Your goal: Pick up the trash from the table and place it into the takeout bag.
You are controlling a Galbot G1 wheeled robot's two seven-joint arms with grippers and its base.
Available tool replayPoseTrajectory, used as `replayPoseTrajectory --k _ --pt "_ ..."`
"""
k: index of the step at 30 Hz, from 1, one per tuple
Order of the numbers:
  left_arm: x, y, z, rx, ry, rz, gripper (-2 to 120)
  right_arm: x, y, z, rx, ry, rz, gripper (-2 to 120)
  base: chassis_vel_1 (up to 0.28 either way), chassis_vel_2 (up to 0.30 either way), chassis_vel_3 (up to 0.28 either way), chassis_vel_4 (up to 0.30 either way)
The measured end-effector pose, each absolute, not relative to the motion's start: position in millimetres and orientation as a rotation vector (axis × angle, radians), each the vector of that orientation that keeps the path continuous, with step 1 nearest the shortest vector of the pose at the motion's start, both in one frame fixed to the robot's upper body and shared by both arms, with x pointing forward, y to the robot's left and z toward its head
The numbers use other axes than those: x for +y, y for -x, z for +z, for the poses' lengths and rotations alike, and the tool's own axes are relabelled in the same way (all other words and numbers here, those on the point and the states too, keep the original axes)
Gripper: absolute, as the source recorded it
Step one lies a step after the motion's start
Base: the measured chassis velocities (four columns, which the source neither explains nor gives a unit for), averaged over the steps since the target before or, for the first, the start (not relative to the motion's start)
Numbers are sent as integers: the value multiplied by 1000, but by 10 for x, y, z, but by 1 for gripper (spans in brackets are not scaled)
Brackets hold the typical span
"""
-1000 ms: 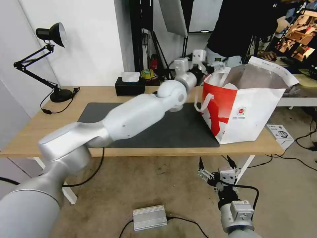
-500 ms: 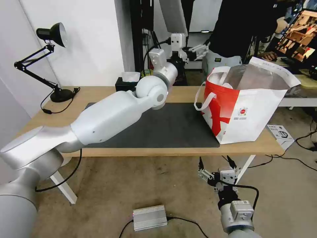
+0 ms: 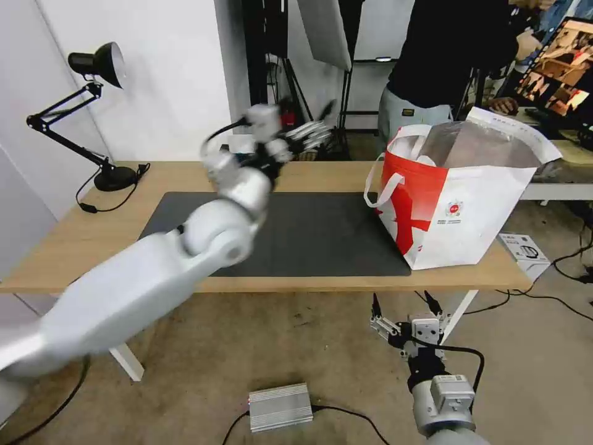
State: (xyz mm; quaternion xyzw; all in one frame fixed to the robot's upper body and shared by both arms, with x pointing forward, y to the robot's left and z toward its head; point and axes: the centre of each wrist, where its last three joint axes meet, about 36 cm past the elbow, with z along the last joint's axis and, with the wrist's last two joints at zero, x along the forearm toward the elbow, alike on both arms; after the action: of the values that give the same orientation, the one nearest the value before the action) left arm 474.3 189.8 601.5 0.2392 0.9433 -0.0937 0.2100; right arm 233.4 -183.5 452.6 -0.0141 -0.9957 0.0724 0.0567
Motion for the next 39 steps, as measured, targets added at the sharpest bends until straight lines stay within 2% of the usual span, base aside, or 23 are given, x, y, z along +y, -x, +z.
replayPoseTrajectory --k 2,4,7,11,19,23,26,39 --pt "2294 -4348 5820 2626 -565 -183 100 -1835 -2334 4526 -3020 43 219 100 0 0 0 0" --pt "2343 -4276 5775 2629 -550 -166 100 -1835 -2334 4526 -3020 42 219 100 0 0 0 0" --pt "2527 -3887 5393 2653 -525 -53 100 -1835 -2334 4526 -3020 43 219 100 0 0 0 0" --pt "2507 -3753 5295 2668 -544 -47 100 -1835 -2334 4526 -3020 43 219 100 0 0 0 0" --pt "2574 -3472 5276 2625 -389 -37 100 -1835 -2334 4526 -3020 43 219 100 0 0 0 0" --pt "2593 -3216 5025 2632 -266 -25 100 -1835 -2334 4526 -3020 42 219 100 0 0 0 0" --pt "2485 -2794 4660 2650 -80 23 100 -1835 -2334 4526 -3020 43 219 100 0 0 0 0" --pt "2298 -2483 4370 2650 127 79 100 -1835 -2334 4526 -3020 43 219 100 0 0 0 0"
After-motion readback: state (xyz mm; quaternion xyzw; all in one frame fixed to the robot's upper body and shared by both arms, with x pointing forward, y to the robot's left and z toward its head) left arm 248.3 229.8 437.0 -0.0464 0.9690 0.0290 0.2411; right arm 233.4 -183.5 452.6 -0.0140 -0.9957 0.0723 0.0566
